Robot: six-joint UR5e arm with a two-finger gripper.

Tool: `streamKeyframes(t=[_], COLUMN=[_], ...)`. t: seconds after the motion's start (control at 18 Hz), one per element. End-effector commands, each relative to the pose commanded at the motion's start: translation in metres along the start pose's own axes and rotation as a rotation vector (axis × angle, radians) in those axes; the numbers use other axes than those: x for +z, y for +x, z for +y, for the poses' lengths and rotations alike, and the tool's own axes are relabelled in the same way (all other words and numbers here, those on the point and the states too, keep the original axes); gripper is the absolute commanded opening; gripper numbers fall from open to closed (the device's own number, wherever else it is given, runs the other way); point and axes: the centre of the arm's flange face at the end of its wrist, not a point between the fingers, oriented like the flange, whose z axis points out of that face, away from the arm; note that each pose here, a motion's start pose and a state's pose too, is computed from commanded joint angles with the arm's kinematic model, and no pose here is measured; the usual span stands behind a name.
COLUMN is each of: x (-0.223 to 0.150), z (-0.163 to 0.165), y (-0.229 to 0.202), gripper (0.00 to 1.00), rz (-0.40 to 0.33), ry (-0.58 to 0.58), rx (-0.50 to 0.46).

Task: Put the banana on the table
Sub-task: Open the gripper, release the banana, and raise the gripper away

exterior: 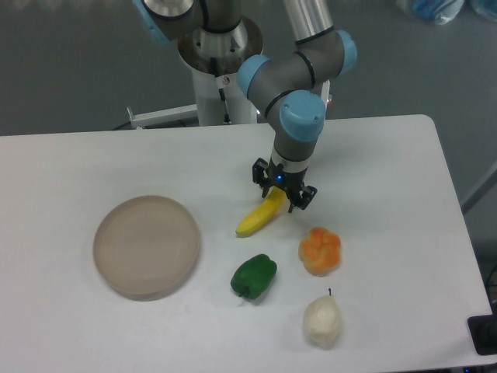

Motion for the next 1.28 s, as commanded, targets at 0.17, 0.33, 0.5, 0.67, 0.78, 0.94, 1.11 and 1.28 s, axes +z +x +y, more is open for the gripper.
streamKeyframes(t=[0.17, 0.33, 0.5, 0.67, 0.78, 0.94, 1.11, 1.28], x=[-0.031, -0.059, -0.087, -0.099, -0.105, -0.118, -0.126, -0.127], z=[-0.011, -0.017, -0.029, -0.041, -0.047, -0.054, -0.056, -0.058], y=[-0.022, -0.049, -0.081, -0.103, -0.115, -0.127, -0.133, -0.138], gripper=[1.00, 1.00, 1.00, 1.00, 1.00, 1.00, 1.00, 1.00], rz=[-0.069, -0.151, -0.228, -0.267, -0.286, -0.317, -0.333, -0.338], ry=[0.033, 0.016, 0.027, 0.043, 0.049, 0.056, 0.051, 0.047], rx=[0.006, 0.002, 0.009, 0.014, 0.029, 0.067, 0.136, 0.162])
